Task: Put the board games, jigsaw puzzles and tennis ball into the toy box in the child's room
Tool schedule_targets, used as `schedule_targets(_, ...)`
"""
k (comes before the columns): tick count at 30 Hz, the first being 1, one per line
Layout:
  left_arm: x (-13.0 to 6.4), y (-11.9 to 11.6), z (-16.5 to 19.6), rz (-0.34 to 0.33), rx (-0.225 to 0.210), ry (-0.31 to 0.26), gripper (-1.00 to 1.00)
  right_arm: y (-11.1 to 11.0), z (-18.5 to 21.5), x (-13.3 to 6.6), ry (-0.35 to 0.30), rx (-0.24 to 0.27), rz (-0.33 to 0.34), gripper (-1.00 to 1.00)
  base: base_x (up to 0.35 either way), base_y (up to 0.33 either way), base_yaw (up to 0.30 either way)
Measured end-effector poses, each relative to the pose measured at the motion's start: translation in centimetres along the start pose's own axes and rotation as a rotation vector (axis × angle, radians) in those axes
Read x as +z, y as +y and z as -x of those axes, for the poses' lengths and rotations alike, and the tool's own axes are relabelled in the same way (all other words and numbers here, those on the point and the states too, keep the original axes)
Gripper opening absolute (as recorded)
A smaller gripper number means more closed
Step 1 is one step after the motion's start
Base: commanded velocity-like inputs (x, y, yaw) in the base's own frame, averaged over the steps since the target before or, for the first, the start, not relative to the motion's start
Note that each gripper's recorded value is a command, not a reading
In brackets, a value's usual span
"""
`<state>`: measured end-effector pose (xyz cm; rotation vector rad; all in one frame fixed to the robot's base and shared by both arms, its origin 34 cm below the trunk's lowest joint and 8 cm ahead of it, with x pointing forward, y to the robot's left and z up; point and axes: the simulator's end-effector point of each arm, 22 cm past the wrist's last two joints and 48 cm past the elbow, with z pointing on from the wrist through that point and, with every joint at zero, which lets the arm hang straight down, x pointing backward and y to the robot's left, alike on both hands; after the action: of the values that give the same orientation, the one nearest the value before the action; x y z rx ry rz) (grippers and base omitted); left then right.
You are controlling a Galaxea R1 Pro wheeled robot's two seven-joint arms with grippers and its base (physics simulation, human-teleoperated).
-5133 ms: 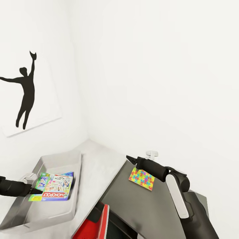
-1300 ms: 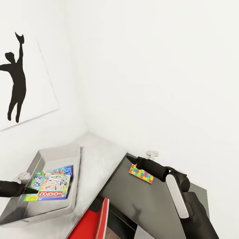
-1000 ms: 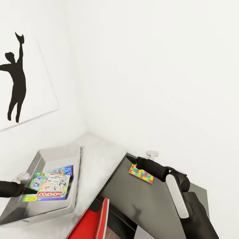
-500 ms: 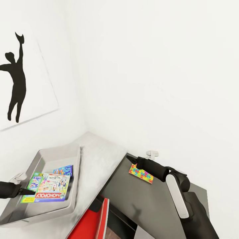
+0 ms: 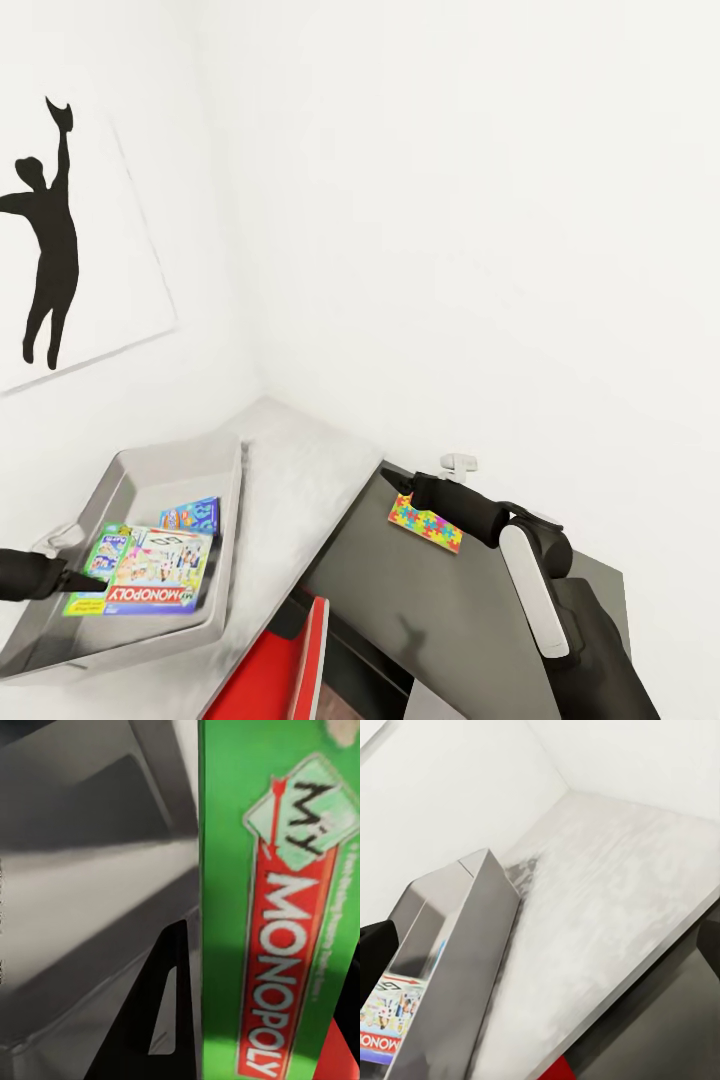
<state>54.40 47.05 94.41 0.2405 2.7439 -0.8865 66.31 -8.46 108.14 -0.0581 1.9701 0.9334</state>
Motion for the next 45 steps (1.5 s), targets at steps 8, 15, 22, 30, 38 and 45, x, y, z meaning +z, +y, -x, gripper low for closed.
schedule_targets(8, 0.42, 0.08, -0.42, -0.002, -0.012, 0.01, -1.0, 0.0, -0.01, -0.01, 0.0, 0.0, 0.0, 1.0, 0.0, 0.0, 0.0)
schedule_targets(15, 0.63, 0.17, -0.7, -0.005, -0.024, 0.012, -1.0, -0.01, -0.02, -0.02, 0.001, 0.0, 0.0, 1.0, 0.0, 0.0, 0.0)
schedule_targets(22, 0.64, 0.2, -0.71, -0.004, -0.024, 0.012, 1.0, 0.0, -0.02, -0.02, 0.001, 0.0, 0.001, 1.0, 0.0, 0.0, 0.0)
schedule_targets(30, 0.63, 0.22, -0.69, -0.003, -0.025, 0.011, 1.0, 0.0, -0.02, -0.02, 0.001, 0.0, 0.001, 1.0, 0.0, 0.0, 0.0)
schedule_targets(38, 0.58, 0.19, -0.68, -0.005, -0.026, 0.01, 1.0, -0.02, -0.02, -0.02, 0.001, 0.0, 0.0, 1.0, 0.0, 0.0, 0.0)
schedule_targets(45, 0.01, 0.4, -0.68, -0.002, -0.026, 0.003, 1.0, -0.01, -0.02, -0.02, 0.001, 0.0, 0.0, 1.0, 0.0, 0.0, 0.0)
